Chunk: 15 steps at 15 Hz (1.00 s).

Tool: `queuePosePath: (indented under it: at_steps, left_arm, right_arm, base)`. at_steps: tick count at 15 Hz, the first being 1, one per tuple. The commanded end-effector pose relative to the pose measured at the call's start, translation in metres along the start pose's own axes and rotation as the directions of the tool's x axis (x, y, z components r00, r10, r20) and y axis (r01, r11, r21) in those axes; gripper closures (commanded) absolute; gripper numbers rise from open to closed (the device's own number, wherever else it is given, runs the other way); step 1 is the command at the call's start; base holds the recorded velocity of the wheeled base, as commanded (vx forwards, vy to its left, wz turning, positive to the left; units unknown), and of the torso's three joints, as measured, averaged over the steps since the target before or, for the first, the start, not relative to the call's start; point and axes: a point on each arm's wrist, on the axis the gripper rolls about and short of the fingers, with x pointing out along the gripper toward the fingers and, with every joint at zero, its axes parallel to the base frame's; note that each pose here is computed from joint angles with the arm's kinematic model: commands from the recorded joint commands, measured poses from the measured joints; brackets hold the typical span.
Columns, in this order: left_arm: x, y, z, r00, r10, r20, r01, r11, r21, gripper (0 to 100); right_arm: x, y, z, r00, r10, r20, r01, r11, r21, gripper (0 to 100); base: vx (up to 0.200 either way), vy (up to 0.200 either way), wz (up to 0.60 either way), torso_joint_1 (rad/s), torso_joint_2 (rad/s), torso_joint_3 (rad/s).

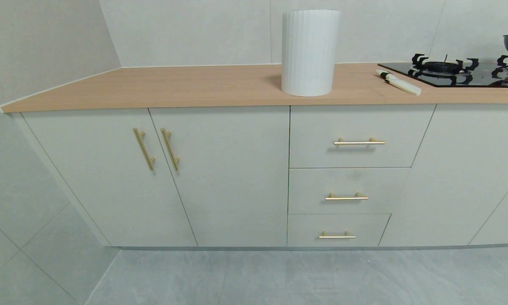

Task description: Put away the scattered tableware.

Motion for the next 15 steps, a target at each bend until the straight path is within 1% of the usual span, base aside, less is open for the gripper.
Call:
queuePosePath:
  at_steps: [1, 2, 3, 4, 5, 7, 8, 11, 12, 13, 15]
  left_arm:
    - [0.000, 0.000, 0.000, 1.000, 0.001, 0.000, -0.001, 1.000, 0.000, 0]
    - [0.000, 0.000, 0.000, 1.000, 0.001, 0.000, -0.001, 1.000, 0.000, 0]
    - [0.000, 0.000, 0.000, 1.000, 0.001, 0.000, -0.001, 1.000, 0.000, 0]
    - [0.000, 0.000, 0.000, 1.000, -0.001, 0.001, 0.001, 1.000, 0.000, 0]
    - [0.000, 0.000, 0.000, 1.000, 0.001, 0.001, -0.001, 1.000, 0.000, 0]
    - [0.000, 0.000, 0.000, 1.000, -0.001, 0.001, 0.001, 1.000, 0.000, 0]
    - [0.000, 0.000, 0.000, 1.000, 0.001, 0.000, -0.001, 1.000, 0.000, 0]
    - [0.000, 0.000, 0.000, 1.000, 0.001, 0.001, -0.001, 1.000, 0.000, 0]
    - [0.000, 0.000, 0.000, 1.000, -0.001, 0.000, 0.001, 1.000, 0.007, 0]
    - [0.000, 0.000, 0.000, 1.000, 0.001, 0.000, -0.001, 1.000, 0.001, 0]
    - [0.000, 0.000, 0.000, 1.000, -0.001, 0.000, 0.001, 1.000, 0.001, 0]
  right_arm:
    - [0.006, -0.002, -0.021, 1.000, -0.003, -0.027, 0.002, 1.000, -0.022, 0]
    - [0.010, -0.003, -0.030, 1.000, -0.014, -0.022, 0.012, 0.998, -0.065, 0]
    - [0.013, -0.004, -0.033, 0.999, -0.048, 0.016, 0.050, 0.991, -0.128, 0]
    - [0.013, -0.005, -0.034, 0.997, -0.083, 0.006, 0.083, 0.987, -0.136, 0]
    - [0.013, -0.006, -0.035, 0.995, -0.101, 0.004, 0.101, 0.986, -0.129, 0]
    - [0.013, -0.006, -0.040, 0.994, -0.099, -0.050, 0.094, 0.991, -0.093, 0]
    - [0.013, -0.006, -0.040, 0.994, -0.098, -0.058, 0.093, 0.992, -0.087, 0]
    - [0.013, -0.006, -0.040, 0.994, -0.101, -0.048, 0.096, 0.992, -0.086, 0]
    - [0.013, -0.006, -0.040, 0.994, -0.101, -0.048, 0.096, 0.992, -0.086, 0]
    - [0.013, -0.006, -0.040, 0.994, -0.099, -0.050, 0.095, 0.992, -0.089, 0]
    - [0.013, -0.006, -0.040, 0.994, -0.098, -0.049, 0.093, 0.992, -0.084, 0]
  base:
    - [0.000, 0.000, 0.00, 0.000, 0.00, 0.000]
    - [0.000, 0.000, 0.00, 0.000, 0.00, 0.000]
    - [0.000, 0.000, 0.00, 0.000, 0.00, 0.000]
    - [0.000, 0.000, 0.00, 0.000, 0.00, 0.000]
    - [0.000, 0.000, 0.00, 0.000, 0.00, 0.000]
    - [0.000, 0.000, 0.00, 0.000, 0.00, 0.000]
    - [0.000, 0.000, 0.00, 0.000, 0.00, 0.000]
    - [0.000, 0.000, 0.00, 0.000, 0.00, 0.000]
    - [0.000, 0.000, 0.00, 0.000, 0.00, 0.000]
    - [0.000, 0.000, 0.00, 0.000, 0.00, 0.000]
    - [0.000, 0.000, 0.00, 0.000, 0.00, 0.000]
